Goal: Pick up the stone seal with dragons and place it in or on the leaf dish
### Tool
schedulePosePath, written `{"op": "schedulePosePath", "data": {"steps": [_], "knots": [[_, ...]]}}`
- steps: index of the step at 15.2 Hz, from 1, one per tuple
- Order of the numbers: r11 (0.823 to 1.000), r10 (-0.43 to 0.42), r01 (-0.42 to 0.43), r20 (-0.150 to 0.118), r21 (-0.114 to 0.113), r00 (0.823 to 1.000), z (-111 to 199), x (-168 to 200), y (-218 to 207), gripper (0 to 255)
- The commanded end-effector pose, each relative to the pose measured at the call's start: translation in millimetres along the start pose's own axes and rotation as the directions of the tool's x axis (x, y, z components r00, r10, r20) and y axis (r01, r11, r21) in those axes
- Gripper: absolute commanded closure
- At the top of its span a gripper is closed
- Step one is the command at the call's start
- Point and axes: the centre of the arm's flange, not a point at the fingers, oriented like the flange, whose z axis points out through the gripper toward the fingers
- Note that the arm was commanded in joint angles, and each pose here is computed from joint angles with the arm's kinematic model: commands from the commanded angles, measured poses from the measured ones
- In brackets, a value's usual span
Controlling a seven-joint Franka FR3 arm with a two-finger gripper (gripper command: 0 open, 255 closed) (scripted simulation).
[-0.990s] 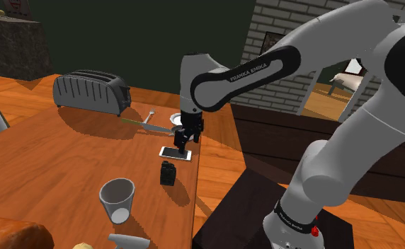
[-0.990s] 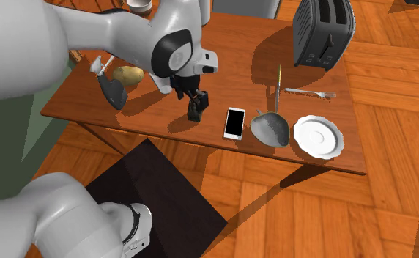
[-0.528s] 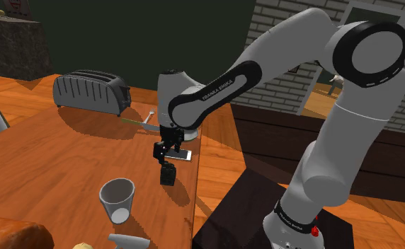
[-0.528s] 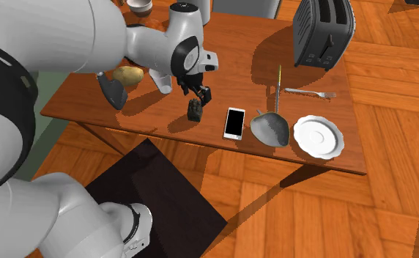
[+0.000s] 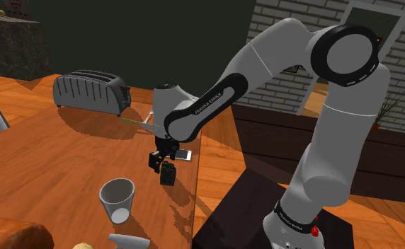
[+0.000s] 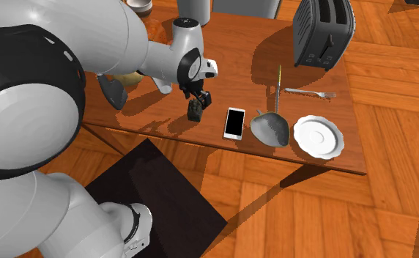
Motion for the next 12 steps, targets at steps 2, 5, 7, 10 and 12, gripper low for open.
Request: {"op": "schedulePosePath", "data": {"steps": [2,5,7,10,12], "knots": [[1.000,0.000,0.000,-0.001,0.000,1.000,8.5,0.2,-0.5,0],[1.000,0.000,0.000,-0.001,0.000,1.000,8.5,0.2,-0.5,0],[1.000,0.000,0.000,-0.001,0.000,1.000,8.5,0.2,-0.5,0],[1.000,0.000,0.000,-0.001,0.000,1.000,8.5,0.2,-0.5,255],[1.000,0.000,0.000,-0.001,0.000,1.000,8.5,0.1,-0.6,255]]}}
